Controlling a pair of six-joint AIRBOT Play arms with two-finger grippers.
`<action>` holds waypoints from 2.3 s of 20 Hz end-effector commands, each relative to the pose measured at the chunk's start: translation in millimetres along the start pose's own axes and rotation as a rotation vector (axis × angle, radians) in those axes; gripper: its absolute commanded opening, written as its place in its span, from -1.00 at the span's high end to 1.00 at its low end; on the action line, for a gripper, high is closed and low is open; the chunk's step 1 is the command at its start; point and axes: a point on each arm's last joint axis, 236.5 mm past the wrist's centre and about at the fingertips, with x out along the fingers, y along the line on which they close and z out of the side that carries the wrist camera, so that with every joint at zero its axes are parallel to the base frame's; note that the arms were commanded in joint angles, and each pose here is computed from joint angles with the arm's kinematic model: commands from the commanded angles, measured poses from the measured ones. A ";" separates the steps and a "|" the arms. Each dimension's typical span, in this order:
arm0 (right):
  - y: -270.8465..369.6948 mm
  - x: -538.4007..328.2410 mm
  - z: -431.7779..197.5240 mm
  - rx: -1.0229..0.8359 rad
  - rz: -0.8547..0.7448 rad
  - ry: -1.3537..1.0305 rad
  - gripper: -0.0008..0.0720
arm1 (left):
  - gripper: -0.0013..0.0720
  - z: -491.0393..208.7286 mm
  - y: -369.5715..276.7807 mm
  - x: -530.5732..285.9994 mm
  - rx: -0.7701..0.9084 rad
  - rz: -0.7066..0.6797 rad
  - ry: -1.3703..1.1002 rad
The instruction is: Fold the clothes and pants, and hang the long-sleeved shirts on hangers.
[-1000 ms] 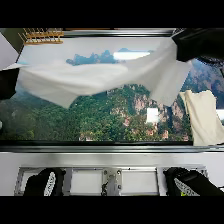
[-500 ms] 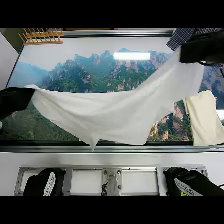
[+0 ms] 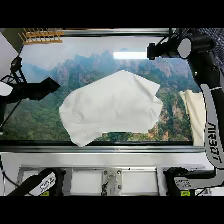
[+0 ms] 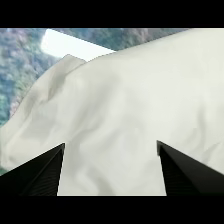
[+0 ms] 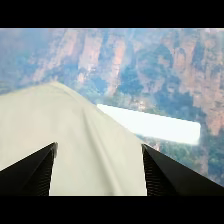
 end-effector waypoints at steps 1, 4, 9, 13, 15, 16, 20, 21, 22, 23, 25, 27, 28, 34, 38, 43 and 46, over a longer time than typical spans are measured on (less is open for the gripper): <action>-28.6 -14.9 -8.1 0.033 -0.043 0.037 -0.60 | -0.72 12.5 49.7 17.2 -0.068 0.062 0.057; -41.9 -40.0 -51.2 0.052 -0.066 0.137 -0.60 | -0.72 -50.2 87.9 20.2 -0.134 0.085 0.250; -33.2 -59.7 -160.2 0.079 -0.042 0.318 -0.60 | -0.73 -174.0 118.4 35.7 -0.285 0.099 0.515; -30.9 -69.0 -235.0 0.114 -0.046 0.442 -0.61 | -0.72 -195.6 114.2 51.1 -0.387 0.067 0.494; -30.4 -71.3 -268.7 0.160 -0.059 0.504 -0.65 | -0.72 -199.0 112.0 56.0 -0.386 0.068 0.485; -30.2 -71.6 -284.9 0.185 -0.068 0.535 -0.65 | -0.72 -198.9 108.2 58.7 -0.370 0.066 0.483; -25.1 -71.5 -341.2 0.292 -0.091 0.657 -0.66 | -0.72 -196.6 89.7 74.5 -0.293 0.074 0.455; -23.4 -71.8 -354.7 0.327 -0.100 0.685 -0.66 | -0.72 -195.0 86.8 77.9 -0.288 0.078 0.442; -22.0 -72.0 -366.7 0.355 -0.108 0.711 -0.66 | -0.72 -193.0 84.8 80.9 -0.284 0.082 0.428; -19.5 -70.7 -378.0 0.389 -0.113 0.733 -0.66 | -0.72 -191.2 83.8 82.8 -0.285 0.086 0.417; -4.4 -60.2 -391.7 0.463 -0.071 0.748 -0.66 | 0.46 -190.0 83.0 83.8 -0.283 0.086 0.411; 11.0 -41.4 -394.9 0.570 -0.030 0.732 -0.66 | 0.94 -191.2 82.2 83.0 -0.281 0.084 0.418; 14.8 -30.3 -392.9 0.633 -0.027 0.710 -0.66 | 0.94 -193.0 81.6 82.3 -0.277 0.082 0.427; 19.6 10.0 -388.3 0.882 -0.052 0.632 -0.62 | 0.94 -196.6 80.1 80.6 -0.254 0.072 0.445; 18.0 11.9 -386.6 0.867 -0.051 0.621 0.59 | 0.94 -195.7 80.3 80.9 -0.254 0.073 0.441; -22.5 -14.5 -316.7 0.521 -0.089 0.508 0.95 | 0.94 -106.3 62.2 34.8 -0.181 0.027 0.218; -66.4 -80.1 -191.9 0.335 -0.134 0.247 0.95 | 0.94 -7.8 19.5 -64.9 -0.053 -0.020 -0.085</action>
